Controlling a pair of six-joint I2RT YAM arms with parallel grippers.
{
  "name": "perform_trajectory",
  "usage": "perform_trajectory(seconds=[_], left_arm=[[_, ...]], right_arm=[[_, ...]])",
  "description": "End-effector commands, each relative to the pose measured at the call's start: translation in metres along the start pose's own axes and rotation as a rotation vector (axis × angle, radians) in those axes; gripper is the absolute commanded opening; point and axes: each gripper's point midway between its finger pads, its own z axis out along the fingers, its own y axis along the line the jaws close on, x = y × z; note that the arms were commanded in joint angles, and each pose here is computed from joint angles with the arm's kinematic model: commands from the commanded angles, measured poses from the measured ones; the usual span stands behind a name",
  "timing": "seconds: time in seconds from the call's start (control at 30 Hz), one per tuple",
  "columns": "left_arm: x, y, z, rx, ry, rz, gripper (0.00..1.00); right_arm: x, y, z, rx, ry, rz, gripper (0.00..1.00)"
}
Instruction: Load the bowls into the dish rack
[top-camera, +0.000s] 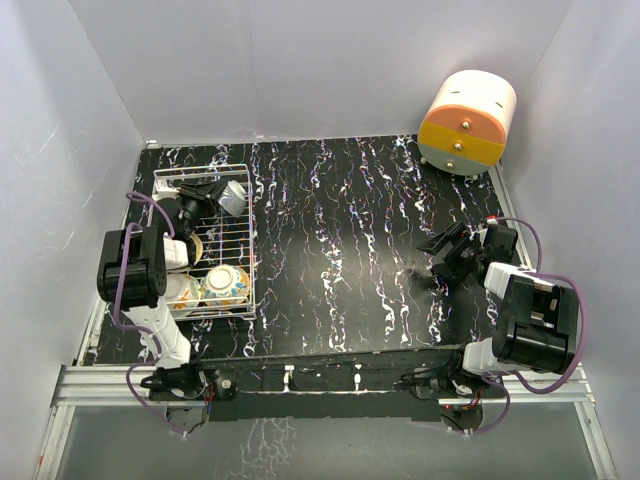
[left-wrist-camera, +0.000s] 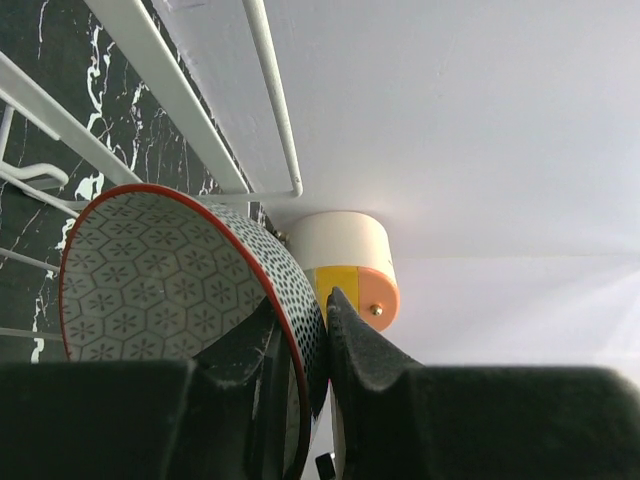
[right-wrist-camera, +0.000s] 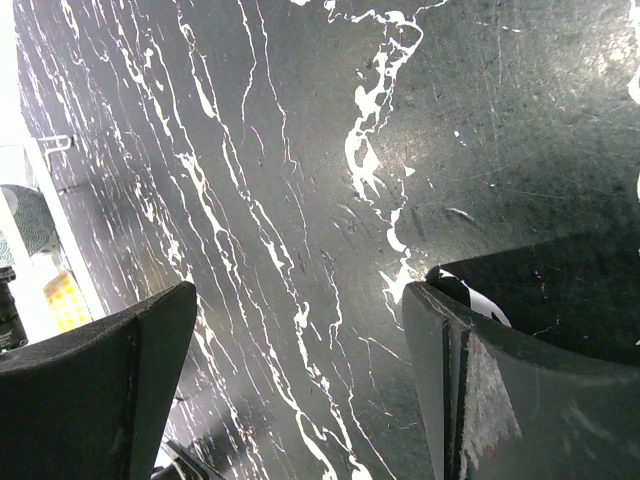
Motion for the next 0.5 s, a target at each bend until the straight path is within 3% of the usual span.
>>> perform_trajectory(seconds=[0.0, 0.27, 0.37, 0.47], left_arm=[[0.011, 0.036, -0.01, -0.135, 0.006, -0.02, 0.04], [0.014, 0.055, -0.027, -0.294, 0.016, 0.04, 0.37], [0.015, 0.059, -0.031, -0.336, 0.02, 0.054, 0.46], [0.015, 0.063, -0.036, -0.365, 0.018, 0.064, 0.49]], right_arm=[[-0.009, 0.005, 0.0, -0.012, -0.037, -0.039, 0.87], [-0.008, 0.005, 0.001, -0.02, -0.033, -0.034, 0.87], [-0.008, 0.005, 0.001, -0.02, -0.033, -0.034, 0.87], [-0.009, 0.006, 0.001, -0.025, -0.033, -0.037, 0.87]])
